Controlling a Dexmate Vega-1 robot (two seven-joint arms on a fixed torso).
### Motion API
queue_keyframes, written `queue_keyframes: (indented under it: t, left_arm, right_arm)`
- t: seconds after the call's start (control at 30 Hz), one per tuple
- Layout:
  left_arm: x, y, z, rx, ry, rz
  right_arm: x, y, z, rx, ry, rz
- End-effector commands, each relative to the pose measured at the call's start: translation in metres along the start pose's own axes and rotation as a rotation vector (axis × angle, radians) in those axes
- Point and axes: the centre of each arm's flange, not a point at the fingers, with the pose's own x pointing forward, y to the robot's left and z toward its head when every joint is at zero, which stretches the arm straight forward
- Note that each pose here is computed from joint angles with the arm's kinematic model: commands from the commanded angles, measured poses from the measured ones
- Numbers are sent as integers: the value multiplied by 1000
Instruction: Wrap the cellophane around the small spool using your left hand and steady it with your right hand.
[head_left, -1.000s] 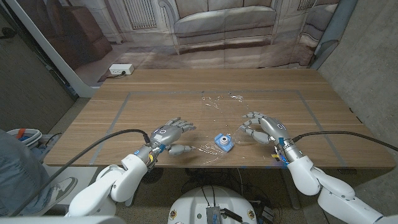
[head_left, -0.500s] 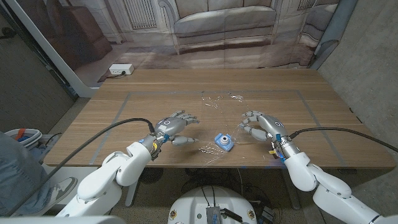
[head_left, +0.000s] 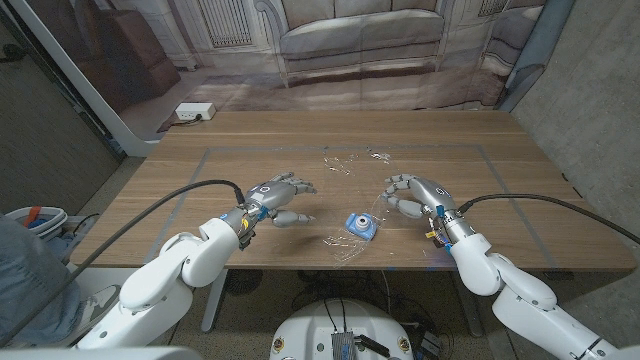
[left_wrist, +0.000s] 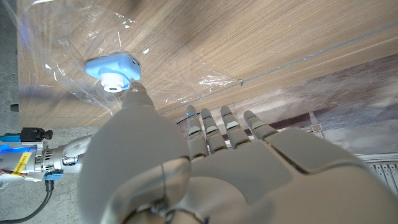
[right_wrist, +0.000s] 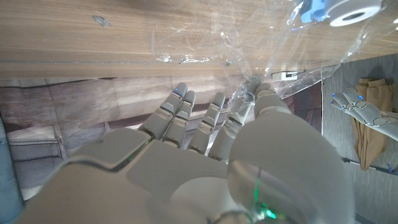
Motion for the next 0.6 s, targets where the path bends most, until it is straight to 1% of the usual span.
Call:
queue_keyframes:
  t: [0.03, 0.17, 0.27, 0.4, 0.6]
  left_arm:
    - [14, 7, -6, 1, -51, -13]
    - [17, 9, -9, 5, -73, -15]
    - [19, 11, -12, 8, -86, -13]
    - [22, 13, -17, 14, -104, -10]
    - [25, 17, -25, 24, -117, -4]
  right_arm:
    - [16, -1, 20, -12, 73, 92]
    - [21, -2, 31, -32, 86, 106]
    - [27, -1, 36, -37, 109, 111]
    - [36, -1, 46, -40, 119, 129]
    - [51, 3, 58, -54, 113, 148]
